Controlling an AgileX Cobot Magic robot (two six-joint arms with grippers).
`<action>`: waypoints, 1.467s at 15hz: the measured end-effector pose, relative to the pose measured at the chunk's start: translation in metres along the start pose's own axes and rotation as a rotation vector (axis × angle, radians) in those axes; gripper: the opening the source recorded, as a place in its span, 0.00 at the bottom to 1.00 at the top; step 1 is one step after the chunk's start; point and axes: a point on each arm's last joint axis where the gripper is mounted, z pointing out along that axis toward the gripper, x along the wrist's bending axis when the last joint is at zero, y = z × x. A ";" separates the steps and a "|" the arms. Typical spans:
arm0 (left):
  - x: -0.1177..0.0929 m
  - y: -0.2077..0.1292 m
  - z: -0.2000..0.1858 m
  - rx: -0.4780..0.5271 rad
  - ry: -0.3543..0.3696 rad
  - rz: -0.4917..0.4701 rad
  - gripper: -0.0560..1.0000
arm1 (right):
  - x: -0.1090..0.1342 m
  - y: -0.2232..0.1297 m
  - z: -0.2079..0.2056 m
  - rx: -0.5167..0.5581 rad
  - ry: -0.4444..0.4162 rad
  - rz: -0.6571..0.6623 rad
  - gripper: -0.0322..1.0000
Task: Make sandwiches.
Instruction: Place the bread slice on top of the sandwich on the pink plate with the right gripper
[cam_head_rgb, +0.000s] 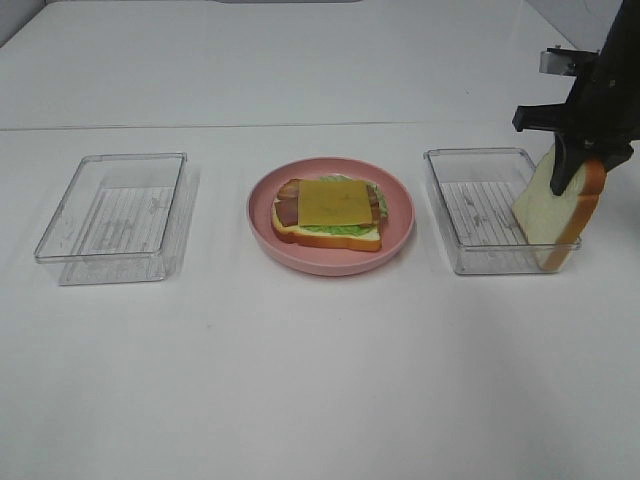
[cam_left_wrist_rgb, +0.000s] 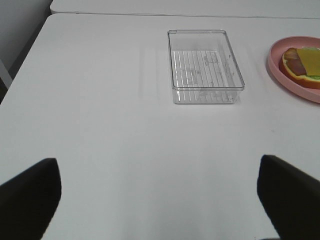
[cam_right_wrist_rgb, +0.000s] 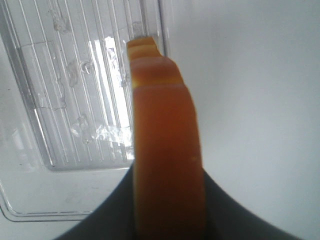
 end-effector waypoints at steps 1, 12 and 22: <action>0.000 0.000 0.000 0.000 0.001 0.000 0.99 | 0.000 0.000 0.000 0.003 -0.002 -0.001 0.27; 0.000 0.000 0.000 0.000 0.001 0.000 0.99 | 0.022 -0.046 -0.112 -0.216 0.261 0.042 0.27; 0.000 0.000 0.000 0.000 0.002 0.001 0.99 | 0.145 -0.078 -0.058 -0.301 0.735 -0.114 0.27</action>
